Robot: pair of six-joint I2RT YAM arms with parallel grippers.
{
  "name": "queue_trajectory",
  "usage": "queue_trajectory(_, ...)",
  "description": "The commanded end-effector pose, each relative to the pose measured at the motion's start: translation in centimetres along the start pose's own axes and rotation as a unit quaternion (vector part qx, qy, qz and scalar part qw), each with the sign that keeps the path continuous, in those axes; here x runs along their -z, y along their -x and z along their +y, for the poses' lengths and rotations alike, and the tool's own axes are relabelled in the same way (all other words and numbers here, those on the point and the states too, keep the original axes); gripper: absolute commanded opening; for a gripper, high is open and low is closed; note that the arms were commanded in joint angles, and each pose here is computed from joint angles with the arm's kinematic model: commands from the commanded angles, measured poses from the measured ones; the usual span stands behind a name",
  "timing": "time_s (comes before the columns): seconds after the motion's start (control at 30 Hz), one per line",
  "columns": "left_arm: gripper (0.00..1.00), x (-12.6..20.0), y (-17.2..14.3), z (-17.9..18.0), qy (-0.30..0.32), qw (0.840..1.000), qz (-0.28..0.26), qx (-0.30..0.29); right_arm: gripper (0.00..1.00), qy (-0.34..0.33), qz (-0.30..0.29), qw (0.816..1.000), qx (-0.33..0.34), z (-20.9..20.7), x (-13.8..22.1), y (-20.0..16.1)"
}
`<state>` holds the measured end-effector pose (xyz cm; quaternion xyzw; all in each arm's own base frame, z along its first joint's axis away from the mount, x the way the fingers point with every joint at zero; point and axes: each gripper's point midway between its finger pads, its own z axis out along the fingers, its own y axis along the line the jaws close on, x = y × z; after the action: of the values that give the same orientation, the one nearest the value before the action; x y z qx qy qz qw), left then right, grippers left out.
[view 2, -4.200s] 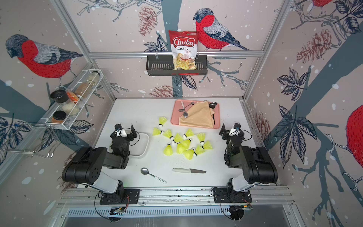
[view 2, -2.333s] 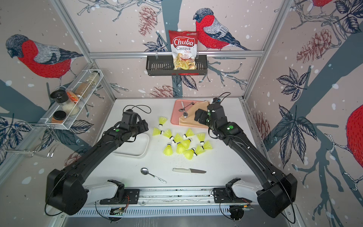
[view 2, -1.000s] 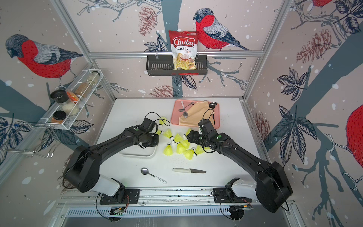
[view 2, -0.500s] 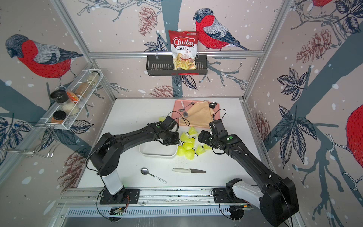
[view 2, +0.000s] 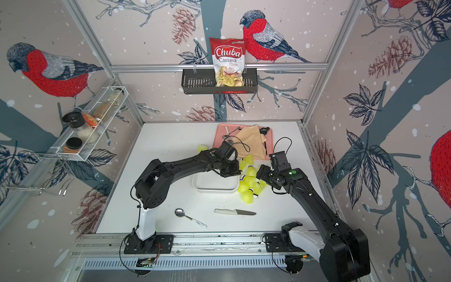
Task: Put the shuttlecocks into the storage box
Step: Move the storage box to the center of the board.
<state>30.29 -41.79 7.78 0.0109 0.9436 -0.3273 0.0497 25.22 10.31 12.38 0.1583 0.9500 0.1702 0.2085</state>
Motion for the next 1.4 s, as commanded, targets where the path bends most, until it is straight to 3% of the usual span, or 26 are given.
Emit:
queue_trajectory(0.0,0.0,-1.1,-0.4,-2.1,-0.033,0.999,0.02,0.009,0.8,-0.028,-0.002,1.0,-0.001,-1.2,0.2,0.2)
queue_trajectory(0.43,0.0,-2.3,0.2,-3.9,-0.037,0.999,0.016,0.013,0.8,-0.051,-0.007,0.999,-0.017,-2.5,0.5,0.6)
queue_trajectory(1.37,0.0,0.3,-3.2,-0.2,-0.028,0.998,0.012,0.061,0.8,-0.058,0.007,0.998,0.002,-1.1,-0.3,-0.1)
